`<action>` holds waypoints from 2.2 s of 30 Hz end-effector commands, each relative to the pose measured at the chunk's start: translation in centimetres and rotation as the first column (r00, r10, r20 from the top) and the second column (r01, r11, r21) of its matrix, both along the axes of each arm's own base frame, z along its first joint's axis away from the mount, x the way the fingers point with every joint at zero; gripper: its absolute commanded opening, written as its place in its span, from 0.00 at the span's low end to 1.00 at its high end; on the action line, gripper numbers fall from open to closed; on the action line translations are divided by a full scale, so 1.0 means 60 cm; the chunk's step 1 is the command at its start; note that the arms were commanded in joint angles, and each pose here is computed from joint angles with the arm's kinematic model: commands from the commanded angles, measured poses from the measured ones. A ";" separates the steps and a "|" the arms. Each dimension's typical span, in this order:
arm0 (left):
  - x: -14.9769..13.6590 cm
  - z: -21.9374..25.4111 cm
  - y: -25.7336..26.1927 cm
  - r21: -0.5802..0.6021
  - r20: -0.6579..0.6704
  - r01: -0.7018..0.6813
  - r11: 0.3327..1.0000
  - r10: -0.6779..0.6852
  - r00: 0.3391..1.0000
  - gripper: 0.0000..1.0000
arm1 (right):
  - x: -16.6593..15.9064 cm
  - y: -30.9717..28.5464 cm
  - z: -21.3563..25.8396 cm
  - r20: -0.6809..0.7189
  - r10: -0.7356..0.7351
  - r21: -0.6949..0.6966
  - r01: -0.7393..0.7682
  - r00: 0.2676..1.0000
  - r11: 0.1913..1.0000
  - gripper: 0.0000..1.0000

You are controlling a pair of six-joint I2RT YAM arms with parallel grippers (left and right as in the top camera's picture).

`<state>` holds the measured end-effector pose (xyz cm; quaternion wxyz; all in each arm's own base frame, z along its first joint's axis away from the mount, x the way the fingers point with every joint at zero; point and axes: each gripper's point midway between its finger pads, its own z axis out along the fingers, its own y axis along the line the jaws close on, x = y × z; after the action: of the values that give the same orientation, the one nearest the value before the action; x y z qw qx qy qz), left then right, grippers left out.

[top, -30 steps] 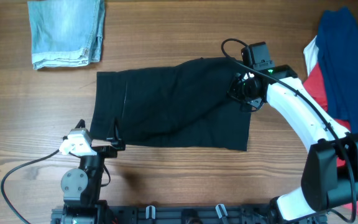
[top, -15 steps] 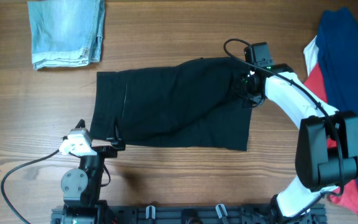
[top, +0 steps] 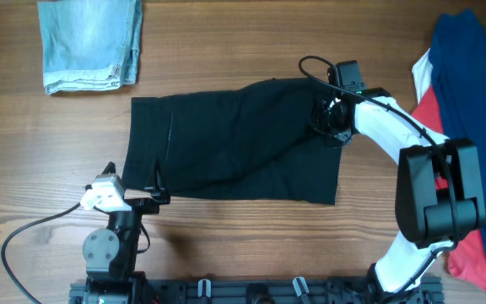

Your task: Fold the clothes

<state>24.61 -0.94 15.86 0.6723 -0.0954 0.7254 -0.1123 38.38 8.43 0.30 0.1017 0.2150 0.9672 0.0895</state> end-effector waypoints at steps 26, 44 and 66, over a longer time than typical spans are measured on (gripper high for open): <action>0.000 -0.001 0.005 0.017 0.002 -0.013 1.000 0.013 1.000 1.00 | -0.139 0.040 0.276 0.215 0.244 0.153 -0.279 0.946 0.948 0.63; 0.000 -0.001 0.005 0.017 0.002 -0.013 1.000 0.013 1.000 1.00 | -0.163 0.276 0.057 -0.020 0.838 -0.422 -0.764 0.545 0.487 0.88; 0.000 -0.001 0.005 0.017 0.002 -0.013 1.000 0.013 1.000 1.00 | -0.142 0.325 0.020 0.063 0.825 -0.434 -0.729 0.562 0.530 0.04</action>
<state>24.60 -0.94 15.88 0.6727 -0.0953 0.7251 -0.1125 29.33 28.29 1.69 0.2025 -0.2914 0.9349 -0.0076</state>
